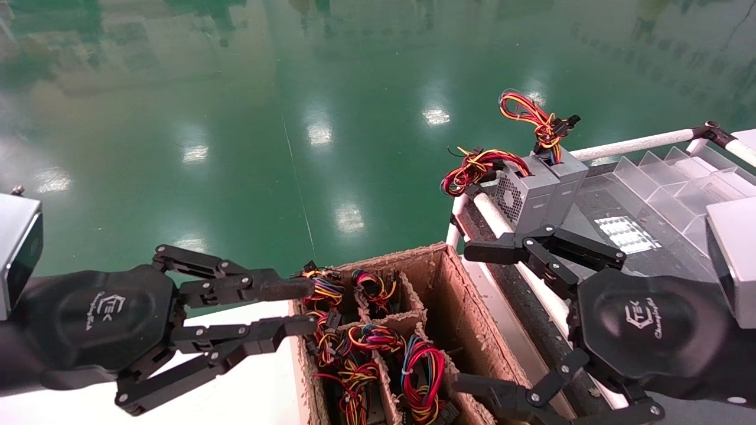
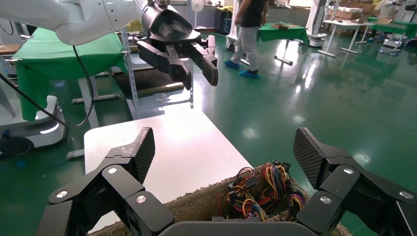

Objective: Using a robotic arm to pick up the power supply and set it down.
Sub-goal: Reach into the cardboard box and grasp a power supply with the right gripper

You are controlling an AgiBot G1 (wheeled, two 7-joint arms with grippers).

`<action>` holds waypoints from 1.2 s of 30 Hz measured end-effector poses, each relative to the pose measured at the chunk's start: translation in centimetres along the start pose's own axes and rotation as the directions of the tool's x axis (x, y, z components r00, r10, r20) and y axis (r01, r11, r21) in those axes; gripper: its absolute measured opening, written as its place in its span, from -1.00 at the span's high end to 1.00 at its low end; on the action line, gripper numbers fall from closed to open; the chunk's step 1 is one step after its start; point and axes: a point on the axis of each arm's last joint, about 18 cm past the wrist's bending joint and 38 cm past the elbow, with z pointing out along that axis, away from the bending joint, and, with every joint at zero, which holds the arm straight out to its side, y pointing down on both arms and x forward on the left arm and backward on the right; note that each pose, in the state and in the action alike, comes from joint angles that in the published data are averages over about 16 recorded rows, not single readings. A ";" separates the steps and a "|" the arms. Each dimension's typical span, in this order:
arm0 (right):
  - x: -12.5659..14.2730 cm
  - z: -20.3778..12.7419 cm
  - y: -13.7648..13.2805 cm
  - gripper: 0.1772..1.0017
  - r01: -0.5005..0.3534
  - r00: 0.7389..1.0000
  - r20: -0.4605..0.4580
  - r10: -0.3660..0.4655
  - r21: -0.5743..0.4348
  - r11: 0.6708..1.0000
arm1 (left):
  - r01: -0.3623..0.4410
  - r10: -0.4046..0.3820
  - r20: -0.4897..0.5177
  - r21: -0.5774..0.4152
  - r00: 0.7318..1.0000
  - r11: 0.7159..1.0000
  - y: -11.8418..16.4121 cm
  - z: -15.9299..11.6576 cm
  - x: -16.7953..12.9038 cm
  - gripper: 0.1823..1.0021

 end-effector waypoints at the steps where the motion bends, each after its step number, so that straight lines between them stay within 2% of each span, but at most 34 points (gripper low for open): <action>1: 0.0 0.0 0.0 -1.00 0.000 1.000 0.000 0.000 0.000 1.000 | 0.000 0.000 0.000 0.000 1.000 1.000 0.0 0.0 0.0 0.69; 11: 0.1 -0.3 0.5 -1.00 -0.017 1.000 -0.011 0.017 -0.021 1.000 | 0.000 0.000 0.000 0.000 1.000 1.000 0.0 0.0 0.0 0.26; 20: -0.4 -0.3 2.6 -1.00 -0.103 0.995 0.008 0.104 -0.113 0.988 | 0.000 0.000 0.000 0.000 1.000 1.000 0.0 0.0 0.0 -0.27; 28: -1.9 0.7 5.7 -1.00 -0.183 0.976 0.071 0.208 -0.257 0.949 | 0.000 0.000 0.000 0.000 1.000 1.000 0.0 0.0 0.0 -0.64; 36: -3.0 1.6 8.5 -1.00 -0.181 0.961 0.123 0.246 -0.393 0.902 | 0.000 0.000 0.000 0.000 1.000 1.000 0.0 0.0 0.0 -0.88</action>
